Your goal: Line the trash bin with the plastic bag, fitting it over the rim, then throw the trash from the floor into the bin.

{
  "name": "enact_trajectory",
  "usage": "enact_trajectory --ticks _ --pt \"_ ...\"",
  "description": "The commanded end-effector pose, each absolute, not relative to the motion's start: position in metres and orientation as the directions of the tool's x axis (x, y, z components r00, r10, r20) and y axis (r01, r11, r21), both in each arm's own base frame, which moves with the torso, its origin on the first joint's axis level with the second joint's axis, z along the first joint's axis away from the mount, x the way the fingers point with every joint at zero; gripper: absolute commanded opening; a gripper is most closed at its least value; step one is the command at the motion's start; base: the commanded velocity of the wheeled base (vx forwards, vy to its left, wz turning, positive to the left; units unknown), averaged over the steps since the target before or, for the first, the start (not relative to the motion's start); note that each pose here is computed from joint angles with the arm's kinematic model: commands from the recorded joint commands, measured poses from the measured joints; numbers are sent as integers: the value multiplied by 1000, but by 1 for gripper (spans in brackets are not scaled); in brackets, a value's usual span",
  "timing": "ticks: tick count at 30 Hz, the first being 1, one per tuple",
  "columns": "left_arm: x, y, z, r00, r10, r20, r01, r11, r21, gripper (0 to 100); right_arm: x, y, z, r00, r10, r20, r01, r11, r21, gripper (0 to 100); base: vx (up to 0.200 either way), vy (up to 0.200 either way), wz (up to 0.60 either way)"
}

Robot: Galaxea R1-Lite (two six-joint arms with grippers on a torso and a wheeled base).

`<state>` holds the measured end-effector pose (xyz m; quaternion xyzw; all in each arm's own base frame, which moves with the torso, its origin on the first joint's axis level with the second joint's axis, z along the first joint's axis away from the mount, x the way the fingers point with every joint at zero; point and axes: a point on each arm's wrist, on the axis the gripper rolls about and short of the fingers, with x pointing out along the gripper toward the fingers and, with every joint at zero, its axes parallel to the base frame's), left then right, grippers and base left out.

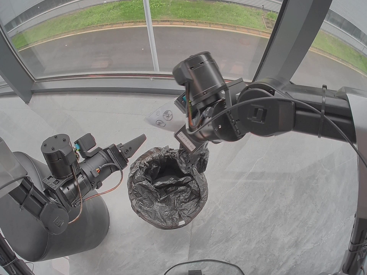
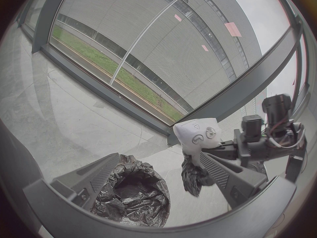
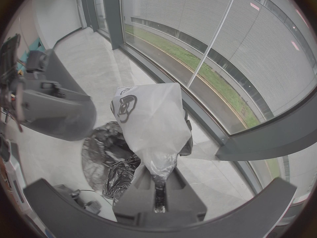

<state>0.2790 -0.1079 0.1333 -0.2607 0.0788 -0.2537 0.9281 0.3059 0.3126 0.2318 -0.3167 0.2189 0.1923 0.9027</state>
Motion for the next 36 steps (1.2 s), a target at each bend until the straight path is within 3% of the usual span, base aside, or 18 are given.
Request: enact_trajectory --ticks 1,9,13,28,36 --pt "279 -108 132 858 -513 -18 428 735 -526 100 284 330 232 811 254 -527 -525 713 -464 0 0 0 0" --pt "279 -108 134 858 -513 -11 432 734 -525 100 296 345 194 782 223 -582 -543 700 -463 0 0 0 0" --pt "278 -107 137 860 -510 -2 434 733 -524 100 299 347 185 775 212 -596 -531 729 -431 0 0 0 0" --pt "238 -70 214 863 -434 257 504 734 -455 100 304 361 147 738 188 -648 -553 719 -421 0 0 0 0" --pt "201 -51 250 854 -387 348 503 786 -359 100 312 372 120 736 187 -651 -555 718 -421 0 0 0 0"
